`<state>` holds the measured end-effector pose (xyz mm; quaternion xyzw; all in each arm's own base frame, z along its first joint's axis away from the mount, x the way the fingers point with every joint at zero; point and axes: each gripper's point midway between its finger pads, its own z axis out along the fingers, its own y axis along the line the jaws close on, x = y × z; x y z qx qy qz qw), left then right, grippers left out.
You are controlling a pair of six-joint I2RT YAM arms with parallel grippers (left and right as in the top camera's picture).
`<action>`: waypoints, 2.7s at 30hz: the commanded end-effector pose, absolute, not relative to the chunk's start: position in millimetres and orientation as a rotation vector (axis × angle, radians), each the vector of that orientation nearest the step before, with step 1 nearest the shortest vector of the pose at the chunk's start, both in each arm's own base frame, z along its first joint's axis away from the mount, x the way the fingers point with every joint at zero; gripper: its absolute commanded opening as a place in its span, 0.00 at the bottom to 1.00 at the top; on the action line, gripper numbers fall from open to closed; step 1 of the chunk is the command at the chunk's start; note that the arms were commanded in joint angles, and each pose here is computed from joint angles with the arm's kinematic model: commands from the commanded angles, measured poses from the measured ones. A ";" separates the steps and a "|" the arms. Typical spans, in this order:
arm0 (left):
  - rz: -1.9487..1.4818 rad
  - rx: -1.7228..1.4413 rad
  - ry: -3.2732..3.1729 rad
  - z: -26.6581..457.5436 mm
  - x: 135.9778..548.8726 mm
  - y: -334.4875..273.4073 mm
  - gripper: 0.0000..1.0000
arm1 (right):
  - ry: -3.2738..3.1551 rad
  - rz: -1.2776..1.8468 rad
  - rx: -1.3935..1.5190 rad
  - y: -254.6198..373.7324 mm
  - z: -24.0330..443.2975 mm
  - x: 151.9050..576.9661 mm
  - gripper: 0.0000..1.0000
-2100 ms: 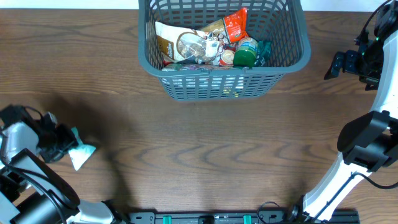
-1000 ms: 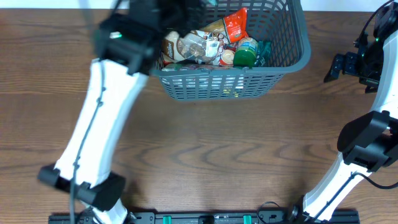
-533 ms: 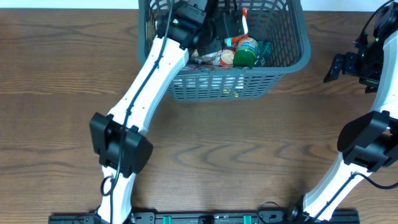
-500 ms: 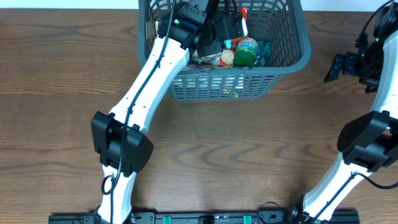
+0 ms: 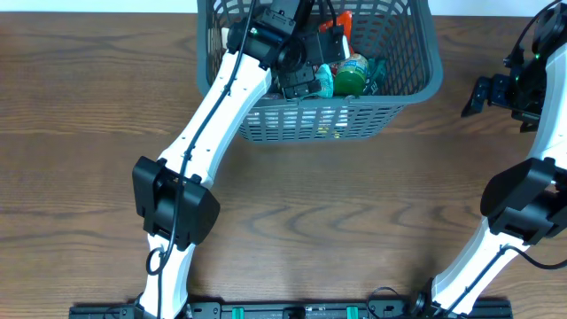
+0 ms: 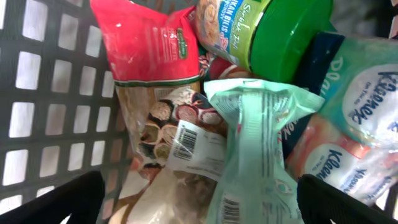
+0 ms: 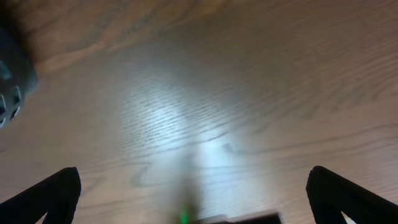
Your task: Pack container
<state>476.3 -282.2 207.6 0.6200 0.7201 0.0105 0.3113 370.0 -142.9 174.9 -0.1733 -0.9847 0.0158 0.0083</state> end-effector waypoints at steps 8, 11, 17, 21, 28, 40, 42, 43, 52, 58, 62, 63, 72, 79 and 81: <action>0.130 0.894 2.086 334.0 477.4 -194.8 0.98 | -3.452 0.037 -0.529 -128.2 225.5 438.7 0.99; 0.115 0.638 2.164 364.2 456.7 -144.0 0.98 | -3.679 -0.010 -0.430 -105.7 275.0 465.8 0.99; 0.113 0.252 2.265 396.7 406.6 -50.5 0.98 | -4.024 -0.009 -0.258 -56.0 379.4 466.8 0.99; 0.153 0.176 2.305 401.3 378.2 -17.9 0.99 | -4.032 0.109 -0.393 -50.7 403.6 435.5 0.99; 0.150 0.175 2.343 386.8 344.1 -11.7 0.99 | -3.962 0.105 -0.493 -42.8 409.5 381.1 0.99; 0.050 0.204 2.301 308.4 283.6 -20.0 0.99 | -4.000 0.144 -0.331 0.1 372.2 304.9 0.99; 0.040 0.181 2.302 293.8 270.6 -18.8 0.99 | -4.022 0.130 -0.272 11.0 351.8 290.7 0.99; 0.036 0.172 2.304 285.5 263.1 -18.0 0.99 | -4.028 0.121 -0.276 14.5 340.3 282.8 0.99; 0.008 0.106 2.178 258.7 210.5 -12.6 0.99 | -4.072 -0.003 -0.103 29.7 260.8 226.2 0.98; 0.062 0.076 2.125 257.2 193.3 -2.1 0.98 | -4.059 -0.004 -0.090 25.7 241.5 212.3 0.99; 0.061 0.076 2.127 256.9 193.5 -2.2 0.98 | -4.015 0.031 -0.071 23.4 232.0 206.2 0.99; 0.062 0.076 2.127 256.8 193.6 -2.2 0.99 | -4.005 0.039 -0.068 22.9 230.2 204.7 0.99; 0.062 0.076 2.129 256.6 193.8 -2.2 0.99 | -3.974 0.062 -0.055 21.0 224.5 199.6 0.99; 0.062 0.076 2.129 256.6 193.8 -2.2 0.99 | -3.974 0.062 -0.055 21.0 224.5 199.6 0.99; 0.062 0.076 2.129 256.6 193.8 -2.2 0.99 | -3.974 0.062 -0.056 20.9 224.5 199.6 0.99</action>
